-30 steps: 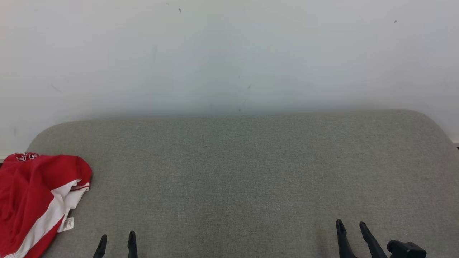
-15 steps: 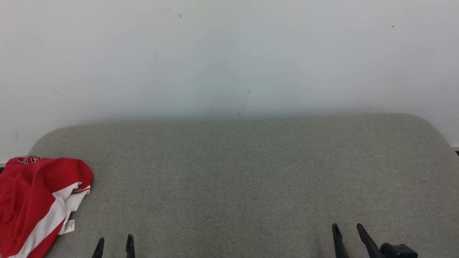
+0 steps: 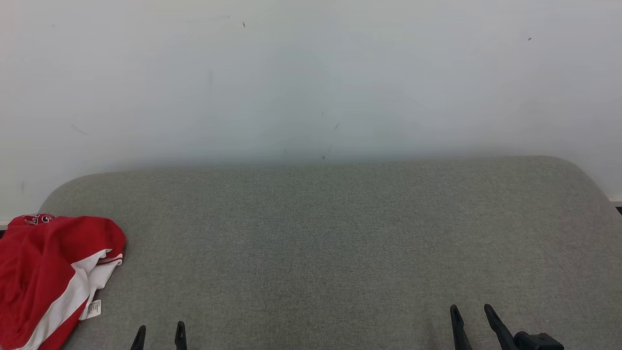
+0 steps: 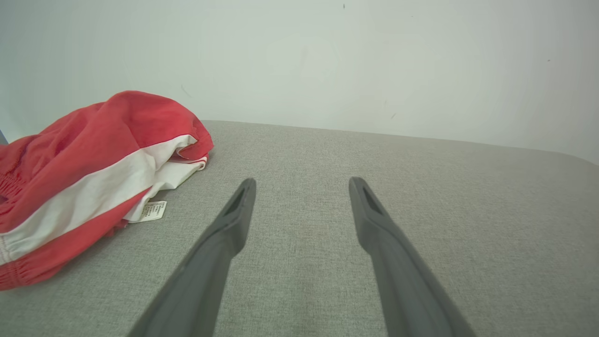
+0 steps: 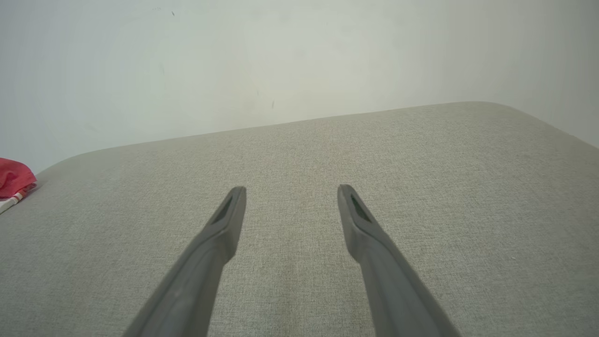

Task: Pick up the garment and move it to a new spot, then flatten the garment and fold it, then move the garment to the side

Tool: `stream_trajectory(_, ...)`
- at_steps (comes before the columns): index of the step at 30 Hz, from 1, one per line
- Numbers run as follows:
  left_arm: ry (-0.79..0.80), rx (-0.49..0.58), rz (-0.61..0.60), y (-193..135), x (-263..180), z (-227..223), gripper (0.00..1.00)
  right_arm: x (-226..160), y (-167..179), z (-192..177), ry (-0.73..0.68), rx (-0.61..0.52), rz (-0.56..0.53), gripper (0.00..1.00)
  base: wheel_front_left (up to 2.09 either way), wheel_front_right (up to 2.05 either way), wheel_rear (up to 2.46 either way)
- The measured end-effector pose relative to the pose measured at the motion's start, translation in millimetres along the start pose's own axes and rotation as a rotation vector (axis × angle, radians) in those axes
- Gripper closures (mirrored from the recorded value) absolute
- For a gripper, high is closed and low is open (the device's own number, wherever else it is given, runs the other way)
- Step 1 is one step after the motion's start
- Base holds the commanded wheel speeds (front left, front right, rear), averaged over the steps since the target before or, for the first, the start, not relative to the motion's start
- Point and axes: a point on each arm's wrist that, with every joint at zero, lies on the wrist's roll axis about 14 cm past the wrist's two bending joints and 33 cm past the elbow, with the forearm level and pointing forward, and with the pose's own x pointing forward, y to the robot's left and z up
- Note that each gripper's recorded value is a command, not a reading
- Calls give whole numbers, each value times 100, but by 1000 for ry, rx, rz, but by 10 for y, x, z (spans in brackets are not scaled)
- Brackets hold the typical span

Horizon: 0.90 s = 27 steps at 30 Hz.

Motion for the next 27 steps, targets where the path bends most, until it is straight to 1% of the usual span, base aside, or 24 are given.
stream_trajectory(15, -1, 0, 18, 41, -30, 1, 0, 2, 32, -24, 8, 8, 7, 0, 0, 0, 0)
stream_trajectory(27, -9, 6, 116, 325, -258, 4, 0, 71, 264, -93, 32, 10, 81, 0, 0, 0, 0)
